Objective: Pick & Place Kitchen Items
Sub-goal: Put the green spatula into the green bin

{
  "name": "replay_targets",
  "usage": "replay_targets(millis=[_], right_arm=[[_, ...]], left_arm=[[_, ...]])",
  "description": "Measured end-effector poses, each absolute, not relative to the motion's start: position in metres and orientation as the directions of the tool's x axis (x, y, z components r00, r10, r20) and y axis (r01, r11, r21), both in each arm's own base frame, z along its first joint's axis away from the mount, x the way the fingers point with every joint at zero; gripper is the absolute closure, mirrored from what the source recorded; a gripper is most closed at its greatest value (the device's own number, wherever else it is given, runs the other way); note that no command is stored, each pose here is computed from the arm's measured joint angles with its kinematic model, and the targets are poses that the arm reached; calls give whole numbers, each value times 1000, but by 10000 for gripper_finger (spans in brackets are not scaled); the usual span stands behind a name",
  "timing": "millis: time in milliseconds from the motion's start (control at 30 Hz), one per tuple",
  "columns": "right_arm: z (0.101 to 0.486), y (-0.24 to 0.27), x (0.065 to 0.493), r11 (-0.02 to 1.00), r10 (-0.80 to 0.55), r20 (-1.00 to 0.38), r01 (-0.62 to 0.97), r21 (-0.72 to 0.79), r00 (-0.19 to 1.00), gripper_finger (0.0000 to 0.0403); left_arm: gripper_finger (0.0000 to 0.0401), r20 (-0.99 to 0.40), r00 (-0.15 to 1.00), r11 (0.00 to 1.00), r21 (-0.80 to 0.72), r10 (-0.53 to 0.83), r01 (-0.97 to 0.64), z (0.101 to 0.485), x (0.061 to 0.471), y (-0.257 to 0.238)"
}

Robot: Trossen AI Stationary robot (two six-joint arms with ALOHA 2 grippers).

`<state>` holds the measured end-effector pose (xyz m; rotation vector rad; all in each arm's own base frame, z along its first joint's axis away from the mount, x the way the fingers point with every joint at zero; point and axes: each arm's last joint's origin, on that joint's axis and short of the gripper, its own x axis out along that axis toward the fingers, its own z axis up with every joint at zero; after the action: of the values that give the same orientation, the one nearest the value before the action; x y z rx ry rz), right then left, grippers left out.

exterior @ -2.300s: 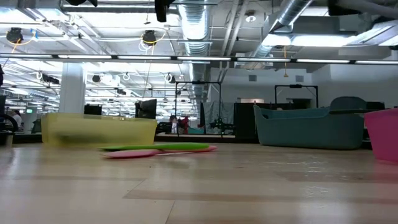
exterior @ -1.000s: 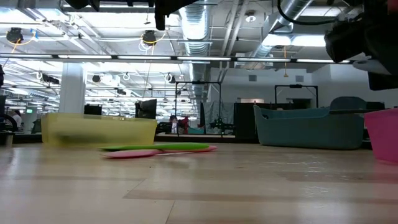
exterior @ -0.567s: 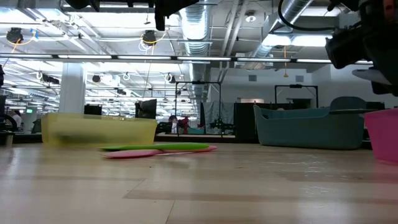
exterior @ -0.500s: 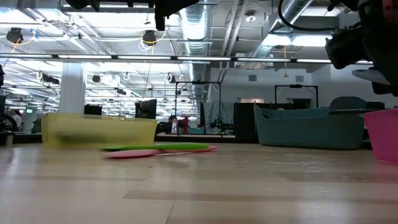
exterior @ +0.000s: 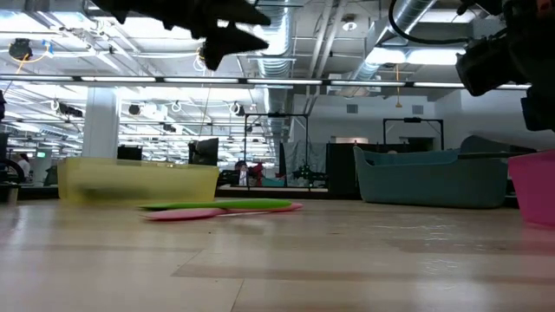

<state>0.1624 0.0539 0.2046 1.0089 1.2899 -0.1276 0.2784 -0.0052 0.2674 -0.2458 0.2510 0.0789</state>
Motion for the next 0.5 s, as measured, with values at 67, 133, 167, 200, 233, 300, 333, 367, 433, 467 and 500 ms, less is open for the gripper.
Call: replay_targets(millis=[67,133,167,200,233,300,333,367,433,467,500], right_arm=[[205,55,162,587,460,-827,587,557,323,191],[205,55,162,583,479,-819,583,565,315,169],[205,55,162,581,486,-816,583,568,312,161],[205,55,162,579,492,-814,582,571,309,154],[205,55,162,577,501,-810,580,575,305,150],[205,55,162,576,504,-809,580,576,303,146],[205,55,162,576,504,-809,580,576,304,146],[205,55,162,576,504,-809,580,576,303,145],[205,55,162,575,504,-808,580,577,304,145],[205,55,162,575,504,-808,579,577,304,145],[206,55,162,575,504,-807,578,578,306,145]], left_arm=[[224,-318,948,981,-174,28,-88,261,276,-9],[224,-384,923,992,-113,4,-51,255,274,-14],[224,-415,910,996,-80,-8,-28,252,273,-17],[224,-442,897,999,-53,-16,-8,249,271,-19],[224,-468,883,1000,-29,-23,11,247,270,-21],[224,-512,858,999,1,-31,37,242,267,-24],[224,-523,852,999,3,-36,44,240,266,-25],[224,-528,848,999,-2,-45,51,238,265,-26],[224,-546,835,997,-29,-74,70,231,263,-26],[224,-557,825,996,-47,-93,80,227,261,-27],[224,-565,818,994,-60,-107,88,222,259,-27]])
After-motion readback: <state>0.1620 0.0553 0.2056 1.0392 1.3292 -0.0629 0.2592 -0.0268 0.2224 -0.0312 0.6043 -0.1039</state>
